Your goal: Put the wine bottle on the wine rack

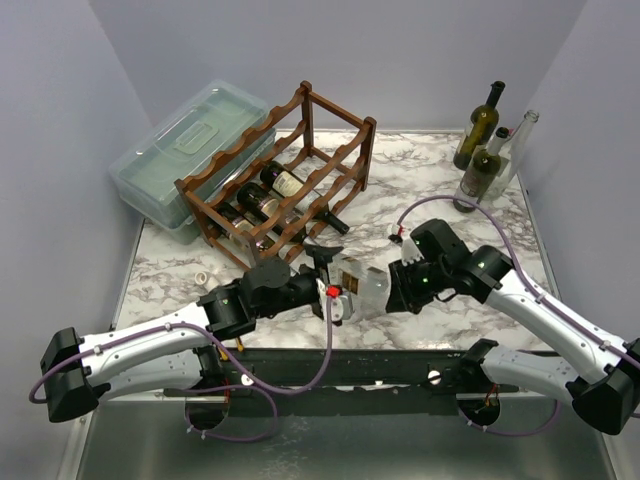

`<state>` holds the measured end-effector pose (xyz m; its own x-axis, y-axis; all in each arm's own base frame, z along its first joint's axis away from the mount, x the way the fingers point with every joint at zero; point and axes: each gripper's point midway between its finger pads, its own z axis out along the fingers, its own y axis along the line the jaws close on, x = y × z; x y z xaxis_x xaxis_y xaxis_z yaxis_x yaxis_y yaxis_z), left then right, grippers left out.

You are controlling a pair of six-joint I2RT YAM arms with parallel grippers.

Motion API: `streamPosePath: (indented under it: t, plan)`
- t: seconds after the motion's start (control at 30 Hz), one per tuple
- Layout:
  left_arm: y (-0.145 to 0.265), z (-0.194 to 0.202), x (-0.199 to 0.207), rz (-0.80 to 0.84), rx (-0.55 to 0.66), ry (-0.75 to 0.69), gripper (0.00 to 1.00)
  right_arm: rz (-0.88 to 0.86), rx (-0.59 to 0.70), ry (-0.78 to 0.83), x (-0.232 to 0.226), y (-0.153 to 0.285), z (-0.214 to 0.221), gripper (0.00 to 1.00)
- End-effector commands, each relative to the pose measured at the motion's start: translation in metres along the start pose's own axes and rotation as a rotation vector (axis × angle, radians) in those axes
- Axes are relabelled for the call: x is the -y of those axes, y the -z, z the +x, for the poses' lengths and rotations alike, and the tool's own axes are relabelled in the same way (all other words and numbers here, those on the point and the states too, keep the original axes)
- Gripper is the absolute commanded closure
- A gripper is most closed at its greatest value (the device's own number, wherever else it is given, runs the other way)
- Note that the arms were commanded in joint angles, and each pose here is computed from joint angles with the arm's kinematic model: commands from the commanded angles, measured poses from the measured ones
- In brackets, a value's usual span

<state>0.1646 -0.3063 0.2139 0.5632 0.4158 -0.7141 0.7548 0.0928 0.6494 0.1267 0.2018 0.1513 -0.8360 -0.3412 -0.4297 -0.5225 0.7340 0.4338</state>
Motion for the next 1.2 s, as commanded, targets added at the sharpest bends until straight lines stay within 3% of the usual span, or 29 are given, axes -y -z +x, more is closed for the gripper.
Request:
streamPosePath:
  t: [0.0, 0.27, 0.53, 0.7, 1.17]
  plan:
    - [0.019, -0.046, -0.063, -0.252, 0.119, 0.157, 0.01, 0.170, 0.192, -0.043, 0.018, 0.026, -0.036, 0.99]
    - [0.061, -0.041, -0.124, -0.589, 0.096, 0.275, 0.01, 0.386, 0.371, -0.140, 0.046, 0.051, -0.076, 1.00]
    - [0.114, -0.019, -0.168, -0.924, 0.000, 0.337, 0.01, 0.555, 0.529, -0.053, 0.077, 0.049, -0.125, 0.99]
    - [0.135, -0.019, -0.178, -1.002, 0.004, 0.361, 0.03, 0.540, 0.638, 0.034, 0.086, 0.036, -0.155, 1.00]
    - [0.169, -0.020, -0.191, -1.113, 0.043, 0.408, 0.05, 0.523, 0.592, 0.061, 0.129, -0.008, -0.191, 0.99]
